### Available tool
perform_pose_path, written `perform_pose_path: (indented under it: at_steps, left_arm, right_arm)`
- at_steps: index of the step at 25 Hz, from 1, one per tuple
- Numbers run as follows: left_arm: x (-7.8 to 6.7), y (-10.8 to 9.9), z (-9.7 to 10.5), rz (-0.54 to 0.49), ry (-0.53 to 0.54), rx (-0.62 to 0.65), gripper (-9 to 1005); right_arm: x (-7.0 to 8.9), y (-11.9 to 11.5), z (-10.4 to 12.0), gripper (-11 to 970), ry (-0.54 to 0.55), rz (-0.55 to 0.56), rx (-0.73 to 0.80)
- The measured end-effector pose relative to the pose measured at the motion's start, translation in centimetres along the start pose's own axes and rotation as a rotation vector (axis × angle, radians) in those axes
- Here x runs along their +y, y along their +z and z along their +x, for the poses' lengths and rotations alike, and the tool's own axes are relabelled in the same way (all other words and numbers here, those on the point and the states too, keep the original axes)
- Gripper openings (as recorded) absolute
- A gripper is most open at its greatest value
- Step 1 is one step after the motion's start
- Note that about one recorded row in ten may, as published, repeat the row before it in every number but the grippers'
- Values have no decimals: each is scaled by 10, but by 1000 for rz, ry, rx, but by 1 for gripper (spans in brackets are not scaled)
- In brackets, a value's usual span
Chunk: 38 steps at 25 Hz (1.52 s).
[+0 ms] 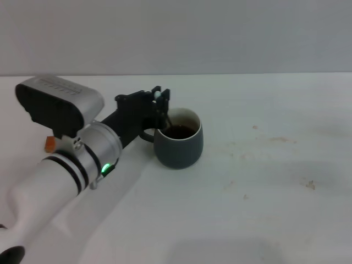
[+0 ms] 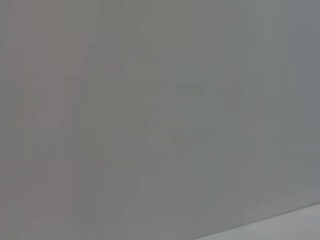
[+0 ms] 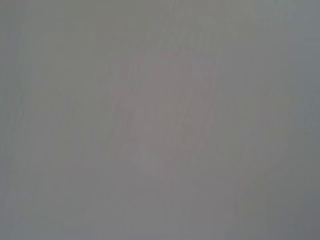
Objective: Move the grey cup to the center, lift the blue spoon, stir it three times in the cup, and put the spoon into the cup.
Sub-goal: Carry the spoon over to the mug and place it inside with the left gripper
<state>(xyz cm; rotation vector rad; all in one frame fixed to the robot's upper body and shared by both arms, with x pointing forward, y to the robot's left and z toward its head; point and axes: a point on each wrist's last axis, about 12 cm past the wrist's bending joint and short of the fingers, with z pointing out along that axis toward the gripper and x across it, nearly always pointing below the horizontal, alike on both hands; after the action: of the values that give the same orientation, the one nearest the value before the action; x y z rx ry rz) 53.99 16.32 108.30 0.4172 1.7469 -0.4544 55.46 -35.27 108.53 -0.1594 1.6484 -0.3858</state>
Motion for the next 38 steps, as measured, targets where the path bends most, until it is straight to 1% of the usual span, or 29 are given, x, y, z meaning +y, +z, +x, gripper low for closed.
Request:
perform_pose_path:
  at_steps: [1,3,6,7,8,10,11,12,14,16,18,23,27,31,38]
  left_arm:
    - [4,-3,2,-14,-5,5,184]
    - [5,-7,2,-21,-10,5,184]
    - [5,-17,1,-29,-24,13,185]
    - [5,-17,1,-29,-24,13,185]
    - [3,-23,1,-30,-31,15,185]
    - [1,-26,1,-28,-34,16,186]
    - [-3,-30,1,-18,-37,18,186]
    - [-3,-30,1,-18,-37,18,186]
    - [-8,-32,1,-2,-38,22,186]
    - [-10,-32,1,4,-38,24,187]
    - [-17,-32,2,27,-35,32,187]
    - [-24,-28,2,50,-30,32,188]
    - [-25,-21,6,55,-25,36,189]
    - [-24,-16,12,55,-28,11,190]
    - [-23,-15,15,54,-35,-1,191]
  right_arm:
    - [0,0,0,10,0,0,0]
    - [0,0,0,13,0,0,-1]
    - [1,1,-1,17,0,-2,-4]
    - [1,1,-1,18,0,-2,-4]
    - [1,1,-1,20,0,-2,-3]
    - [1,1,-1,23,0,-3,-3]
    - [2,2,-1,24,-1,-4,-3]
    - [2,2,-1,26,-1,-4,-3]
    - [2,2,-1,28,-3,-6,-3]
    - [2,1,-1,31,-4,-6,-3]
    - [1,1,-1,34,-5,-5,-3]
    - [1,-1,0,42,-5,-4,-2]
    - [1,-1,-1,47,-5,-4,-5]
    - [2,-1,-1,53,-6,-8,-6]
    - [3,-1,-3,63,-5,-10,-12]
